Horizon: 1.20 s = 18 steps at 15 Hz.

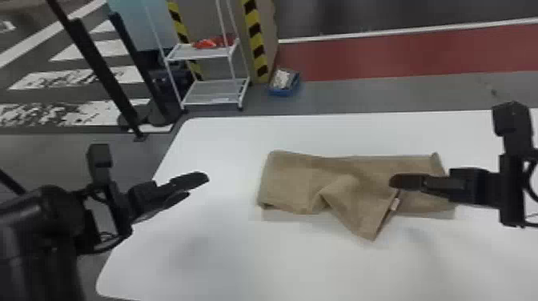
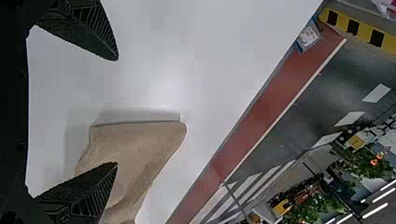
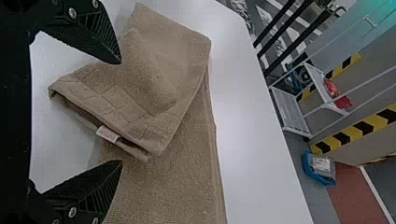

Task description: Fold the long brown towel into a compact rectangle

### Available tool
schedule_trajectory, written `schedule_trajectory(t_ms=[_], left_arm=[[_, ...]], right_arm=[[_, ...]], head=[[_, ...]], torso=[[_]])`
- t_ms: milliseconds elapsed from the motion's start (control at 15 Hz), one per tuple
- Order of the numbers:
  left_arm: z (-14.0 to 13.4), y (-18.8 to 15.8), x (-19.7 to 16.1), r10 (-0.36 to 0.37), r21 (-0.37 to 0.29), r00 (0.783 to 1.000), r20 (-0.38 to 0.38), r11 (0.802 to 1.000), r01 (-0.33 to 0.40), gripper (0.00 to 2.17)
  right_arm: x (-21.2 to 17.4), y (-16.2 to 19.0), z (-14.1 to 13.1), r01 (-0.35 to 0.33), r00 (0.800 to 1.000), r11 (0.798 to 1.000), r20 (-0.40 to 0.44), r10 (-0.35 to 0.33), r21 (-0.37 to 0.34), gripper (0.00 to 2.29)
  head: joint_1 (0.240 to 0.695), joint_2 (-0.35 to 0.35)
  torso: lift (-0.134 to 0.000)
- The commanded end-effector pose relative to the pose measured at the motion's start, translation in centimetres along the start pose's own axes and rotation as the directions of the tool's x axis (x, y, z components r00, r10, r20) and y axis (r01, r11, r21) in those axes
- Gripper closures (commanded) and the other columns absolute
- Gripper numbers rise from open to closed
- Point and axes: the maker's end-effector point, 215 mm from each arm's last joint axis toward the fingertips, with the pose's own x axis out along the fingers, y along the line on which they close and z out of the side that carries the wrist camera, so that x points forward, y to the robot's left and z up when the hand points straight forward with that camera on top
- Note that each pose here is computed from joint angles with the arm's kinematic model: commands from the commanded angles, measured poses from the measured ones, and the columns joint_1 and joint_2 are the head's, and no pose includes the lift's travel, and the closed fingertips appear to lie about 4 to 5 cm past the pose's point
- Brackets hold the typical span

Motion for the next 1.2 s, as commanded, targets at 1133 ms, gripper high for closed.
schedule_trajectory(t_ms=[1133], left_arm=[[-1.1, 1.6, -1.4, -0.001, -0.002, 1.0, 0.017, 1.0, 0.001, 0.09]], right_arm=[[5.7, -1.3, -1.5, 0.032, 0.999, 0.994, -0.036, -0.036, -0.106, 0.35]], head=[[0.695, 0.299]], torso=[[-0.124]])
